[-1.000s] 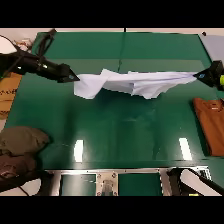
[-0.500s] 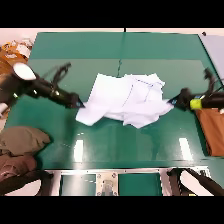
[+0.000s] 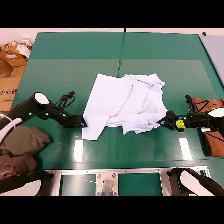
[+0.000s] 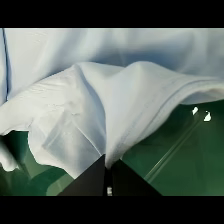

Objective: Fold the shirts.

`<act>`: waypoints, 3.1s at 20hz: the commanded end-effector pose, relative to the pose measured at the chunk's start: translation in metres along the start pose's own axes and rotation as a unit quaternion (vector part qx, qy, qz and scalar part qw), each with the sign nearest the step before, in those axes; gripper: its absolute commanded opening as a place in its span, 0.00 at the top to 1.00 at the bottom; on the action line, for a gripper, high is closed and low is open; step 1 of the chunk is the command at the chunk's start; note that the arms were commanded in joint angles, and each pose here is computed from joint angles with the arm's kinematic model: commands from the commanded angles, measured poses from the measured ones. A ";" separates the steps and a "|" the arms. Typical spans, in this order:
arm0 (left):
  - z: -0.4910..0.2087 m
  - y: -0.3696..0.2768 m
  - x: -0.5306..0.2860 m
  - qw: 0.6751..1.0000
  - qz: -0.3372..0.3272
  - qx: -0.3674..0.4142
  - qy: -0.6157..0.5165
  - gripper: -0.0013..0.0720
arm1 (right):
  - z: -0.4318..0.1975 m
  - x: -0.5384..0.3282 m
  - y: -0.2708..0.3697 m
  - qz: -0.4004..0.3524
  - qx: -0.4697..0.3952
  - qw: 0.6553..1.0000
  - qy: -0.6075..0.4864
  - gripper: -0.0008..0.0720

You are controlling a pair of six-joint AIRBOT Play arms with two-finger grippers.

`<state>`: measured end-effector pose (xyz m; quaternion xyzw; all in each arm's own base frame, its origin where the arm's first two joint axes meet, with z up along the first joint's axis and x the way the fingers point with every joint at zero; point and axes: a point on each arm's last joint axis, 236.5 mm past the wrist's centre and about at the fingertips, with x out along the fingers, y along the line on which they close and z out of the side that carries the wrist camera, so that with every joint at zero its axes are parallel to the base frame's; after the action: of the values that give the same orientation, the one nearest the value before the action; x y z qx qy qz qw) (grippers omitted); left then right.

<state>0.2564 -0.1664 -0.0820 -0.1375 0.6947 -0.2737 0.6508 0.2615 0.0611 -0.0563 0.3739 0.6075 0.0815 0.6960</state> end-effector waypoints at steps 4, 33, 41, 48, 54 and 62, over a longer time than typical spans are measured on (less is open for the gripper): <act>-0.030 -0.009 0.027 0.995 -0.053 -0.083 0.019 0.14 | 0.005 0.002 -0.004 -0.005 -0.010 1.000 -0.012 0.97; 0.106 -0.113 -0.247 0.953 0.114 0.166 -0.226 0.96 | 0.098 -0.187 0.105 0.083 -0.073 0.975 -0.195 0.97; -0.013 -0.250 -0.579 0.674 0.215 0.206 -0.677 0.96 | -0.010 -0.475 0.334 0.081 -0.303 0.760 -0.569 0.97; -0.136 -0.260 -0.634 0.568 0.245 0.194 -0.761 0.96 | -0.057 -0.538 0.346 0.048 -0.296 0.669 -0.680 0.97; 0.007 -0.178 -0.515 0.737 0.271 0.154 -0.600 0.96 | 0.053 -0.454 0.264 0.030 -0.209 0.788 -0.578 0.97; 0.194 -0.068 -0.254 0.929 0.170 0.107 -0.312 0.96 | 0.208 -0.191 0.086 0.018 -0.071 0.933 -0.354 0.97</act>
<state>0.4286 -0.0902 0.2641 0.0002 0.3387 -0.1291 0.9320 0.4015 -0.0765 0.2535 0.3161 0.2288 0.0011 0.9207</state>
